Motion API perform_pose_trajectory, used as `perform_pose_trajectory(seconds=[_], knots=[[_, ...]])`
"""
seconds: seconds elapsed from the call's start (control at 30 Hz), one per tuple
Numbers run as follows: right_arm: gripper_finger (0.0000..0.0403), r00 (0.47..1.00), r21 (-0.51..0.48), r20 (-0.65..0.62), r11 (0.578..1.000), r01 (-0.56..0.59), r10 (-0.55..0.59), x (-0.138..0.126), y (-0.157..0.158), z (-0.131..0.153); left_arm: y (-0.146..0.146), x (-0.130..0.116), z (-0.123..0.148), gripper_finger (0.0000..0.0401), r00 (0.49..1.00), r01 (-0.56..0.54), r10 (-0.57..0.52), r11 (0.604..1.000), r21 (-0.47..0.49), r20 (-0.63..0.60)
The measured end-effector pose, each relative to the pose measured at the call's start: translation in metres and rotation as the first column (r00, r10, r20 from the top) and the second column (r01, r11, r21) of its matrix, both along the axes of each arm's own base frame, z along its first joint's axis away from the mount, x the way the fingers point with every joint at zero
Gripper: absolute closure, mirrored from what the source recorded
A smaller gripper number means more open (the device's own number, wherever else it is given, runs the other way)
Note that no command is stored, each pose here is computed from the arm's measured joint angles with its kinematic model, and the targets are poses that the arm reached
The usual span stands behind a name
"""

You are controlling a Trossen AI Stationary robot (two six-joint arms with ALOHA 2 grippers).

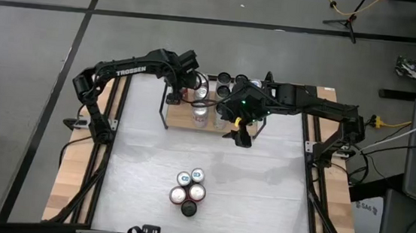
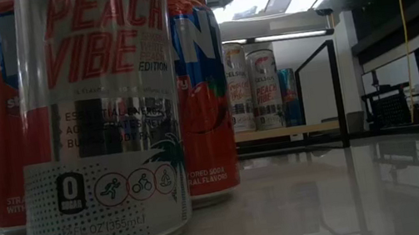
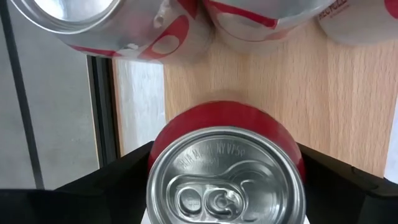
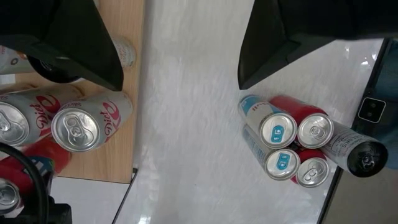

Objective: Place canned beverage on shelf
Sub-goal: Put the red soda can onto the shelf

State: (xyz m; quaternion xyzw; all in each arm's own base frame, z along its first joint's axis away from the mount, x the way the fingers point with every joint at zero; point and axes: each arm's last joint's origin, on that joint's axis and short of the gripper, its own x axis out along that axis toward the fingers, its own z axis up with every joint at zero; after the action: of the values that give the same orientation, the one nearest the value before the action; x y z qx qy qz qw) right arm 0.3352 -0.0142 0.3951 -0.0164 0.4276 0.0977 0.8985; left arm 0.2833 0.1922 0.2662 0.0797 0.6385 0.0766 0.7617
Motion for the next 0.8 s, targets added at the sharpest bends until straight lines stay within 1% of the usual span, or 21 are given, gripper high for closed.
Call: perform_pose_trajectory(seconds=[0.3, 0.57, 0.7, 0.8], knots=[[0.0091, 1.0, 0.0, 0.0, 1.0, 0.0, 0.0, 0.0, 0.0001, 0.0, 0.0003, 0.0003, 0.0014, 0.0068, 1.0, -0.001, 0.001, 1.0, 0.009, 0.007], [0.0091, 1.0, 0.0, 0.0, 1.0, 0.0, 0.0, 0.0, 0.0, 0.0, 0.0009, 0.0001, 0.003, 0.0036, 1.0, -0.007, 0.007, 0.999, 0.031, 0.003], [0.0091, 1.0, 0.0, 0.0, 1.0, 0.0, 0.0, 0.0, 0.0001, 0.0, 0.0018, -0.0006, 0.0034, 0.0025, 1.0, -0.019, 0.02, 0.997, 0.069, -0.021], [0.0091, 1.0, 0.0, 0.0, 1.0, 0.0, 0.0, 0.0, 0.0, 0.0, 0.0034, -0.0018, 0.0038, 0.0024, 0.998, -0.037, 0.044, 0.992, 0.122, -0.053]])
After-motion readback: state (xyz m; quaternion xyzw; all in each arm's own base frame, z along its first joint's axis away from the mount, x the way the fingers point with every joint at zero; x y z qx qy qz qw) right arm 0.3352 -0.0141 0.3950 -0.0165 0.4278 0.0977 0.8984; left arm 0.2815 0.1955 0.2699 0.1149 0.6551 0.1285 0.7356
